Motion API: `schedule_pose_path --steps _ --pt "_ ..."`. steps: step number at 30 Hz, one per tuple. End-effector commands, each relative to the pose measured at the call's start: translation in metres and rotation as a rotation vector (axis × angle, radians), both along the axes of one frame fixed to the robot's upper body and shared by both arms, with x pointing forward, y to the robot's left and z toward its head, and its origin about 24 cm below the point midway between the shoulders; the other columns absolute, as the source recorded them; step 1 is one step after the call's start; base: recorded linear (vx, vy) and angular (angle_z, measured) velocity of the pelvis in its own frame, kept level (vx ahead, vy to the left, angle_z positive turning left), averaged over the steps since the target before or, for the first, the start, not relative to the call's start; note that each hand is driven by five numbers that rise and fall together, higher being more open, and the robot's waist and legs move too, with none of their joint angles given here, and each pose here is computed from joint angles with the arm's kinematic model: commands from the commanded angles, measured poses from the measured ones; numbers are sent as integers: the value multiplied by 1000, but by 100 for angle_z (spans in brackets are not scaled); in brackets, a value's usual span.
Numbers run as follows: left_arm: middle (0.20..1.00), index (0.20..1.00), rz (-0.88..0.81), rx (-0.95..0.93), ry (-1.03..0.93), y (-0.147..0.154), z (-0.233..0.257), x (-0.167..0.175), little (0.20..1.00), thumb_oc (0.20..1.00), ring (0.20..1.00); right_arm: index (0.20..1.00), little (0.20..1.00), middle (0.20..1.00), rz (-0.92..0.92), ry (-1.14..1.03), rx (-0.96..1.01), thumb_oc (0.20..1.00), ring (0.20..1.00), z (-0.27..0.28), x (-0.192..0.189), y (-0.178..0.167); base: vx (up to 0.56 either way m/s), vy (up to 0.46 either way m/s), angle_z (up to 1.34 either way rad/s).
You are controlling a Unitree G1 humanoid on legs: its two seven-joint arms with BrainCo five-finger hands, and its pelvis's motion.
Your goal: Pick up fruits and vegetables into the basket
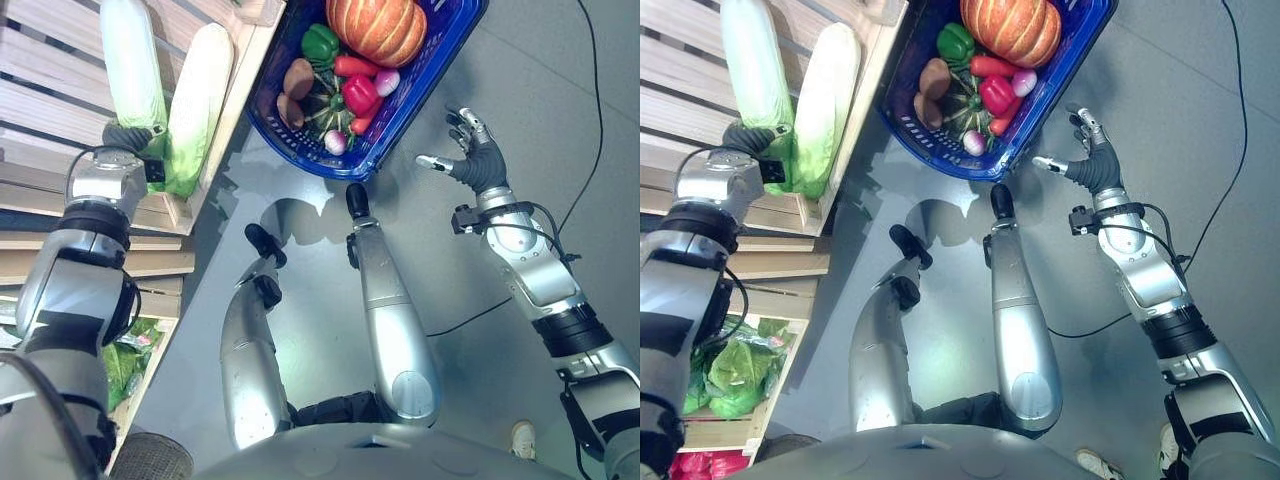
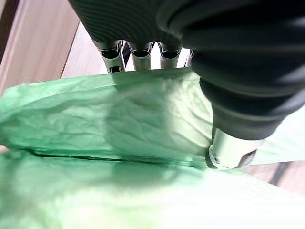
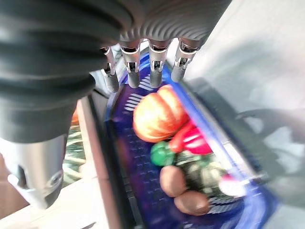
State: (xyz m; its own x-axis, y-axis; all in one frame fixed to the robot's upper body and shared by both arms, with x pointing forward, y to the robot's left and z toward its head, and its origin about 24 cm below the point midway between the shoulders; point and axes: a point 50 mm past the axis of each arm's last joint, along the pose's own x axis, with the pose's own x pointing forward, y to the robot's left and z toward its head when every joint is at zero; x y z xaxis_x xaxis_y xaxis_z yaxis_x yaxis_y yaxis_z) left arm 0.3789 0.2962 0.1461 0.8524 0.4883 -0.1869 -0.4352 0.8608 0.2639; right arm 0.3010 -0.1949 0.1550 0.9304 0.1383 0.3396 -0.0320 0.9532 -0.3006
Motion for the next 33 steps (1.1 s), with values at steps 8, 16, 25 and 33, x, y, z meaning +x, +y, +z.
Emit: schedule_pose_path --steps 8,16,25,33 --pt "200 200 -114 25 -442 -53 2 -15 200 200 200 1000 1000 1000 286 -292 -21 1000 1000 55 -25 33 -27 -58 8" --pt "200 200 -257 265 -696 -74 50 -34 200 200 200 1000 1000 1000 419 -289 150 1000 1000 80 -20 63 -71 -137 19" --pt "200 200 -380 569 -955 -116 83 -54 200 200 200 1000 1000 1000 529 -285 435 1000 1000 101 -16 95 -8 -113 18" --pt "200 200 -489 773 -1027 -147 80 -59 200 200 200 1000 1000 1000 484 -292 515 1000 1000 107 -12 108 18 -62 9"
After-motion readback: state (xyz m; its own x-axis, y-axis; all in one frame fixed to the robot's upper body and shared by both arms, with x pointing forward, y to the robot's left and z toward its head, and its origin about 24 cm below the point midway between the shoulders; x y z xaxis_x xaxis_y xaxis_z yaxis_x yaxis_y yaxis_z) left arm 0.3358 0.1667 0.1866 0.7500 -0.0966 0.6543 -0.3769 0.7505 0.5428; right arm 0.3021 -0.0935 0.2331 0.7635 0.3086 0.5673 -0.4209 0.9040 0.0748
